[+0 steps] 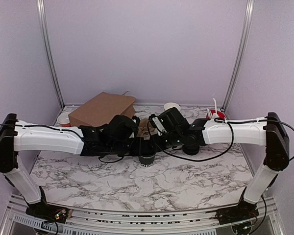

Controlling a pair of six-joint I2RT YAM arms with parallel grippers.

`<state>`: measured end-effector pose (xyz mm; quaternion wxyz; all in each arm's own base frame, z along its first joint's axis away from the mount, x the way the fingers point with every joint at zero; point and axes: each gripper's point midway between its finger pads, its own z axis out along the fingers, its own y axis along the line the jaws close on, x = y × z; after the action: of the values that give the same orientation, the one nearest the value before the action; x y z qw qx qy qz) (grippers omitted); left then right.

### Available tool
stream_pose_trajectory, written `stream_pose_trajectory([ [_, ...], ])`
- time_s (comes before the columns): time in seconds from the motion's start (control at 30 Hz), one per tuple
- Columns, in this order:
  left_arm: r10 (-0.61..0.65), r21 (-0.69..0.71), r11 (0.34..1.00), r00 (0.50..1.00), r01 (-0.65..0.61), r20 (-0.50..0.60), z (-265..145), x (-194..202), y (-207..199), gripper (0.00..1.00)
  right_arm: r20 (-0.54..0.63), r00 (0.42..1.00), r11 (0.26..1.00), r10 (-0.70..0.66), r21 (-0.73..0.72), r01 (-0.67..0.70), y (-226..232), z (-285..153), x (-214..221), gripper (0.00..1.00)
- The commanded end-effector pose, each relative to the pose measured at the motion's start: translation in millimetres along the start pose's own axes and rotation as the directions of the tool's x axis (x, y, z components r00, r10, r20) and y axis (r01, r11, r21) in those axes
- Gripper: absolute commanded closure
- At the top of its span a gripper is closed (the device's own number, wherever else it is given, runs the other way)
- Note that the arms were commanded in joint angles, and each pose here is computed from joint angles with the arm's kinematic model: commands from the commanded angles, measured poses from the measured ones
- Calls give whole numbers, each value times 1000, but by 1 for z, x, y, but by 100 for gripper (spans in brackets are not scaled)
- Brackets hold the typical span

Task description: Pack the takeout coffee

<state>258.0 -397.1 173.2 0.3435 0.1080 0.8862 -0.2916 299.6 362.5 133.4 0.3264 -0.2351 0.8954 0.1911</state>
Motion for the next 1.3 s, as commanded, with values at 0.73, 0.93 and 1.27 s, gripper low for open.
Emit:
stream_pose_trajectory([
  [0.73, 104, -75, 991, 993, -108, -57, -4, 15, 5, 100, -118, 993, 999, -7, 31, 10, -6, 16, 33, 63],
  [0.93, 89, -144, 982, 966, -127, -245, 49, 94, 43, 100, -125, 992, 1000, -8, 29, 12, -6, 18, 34, 63],
  [1.27, 120, -94, 988, 992, -124, -46, -3, 15, 8, 100, -120, 993, 999, -7, 32, 11, -5, 17, 32, 63],
])
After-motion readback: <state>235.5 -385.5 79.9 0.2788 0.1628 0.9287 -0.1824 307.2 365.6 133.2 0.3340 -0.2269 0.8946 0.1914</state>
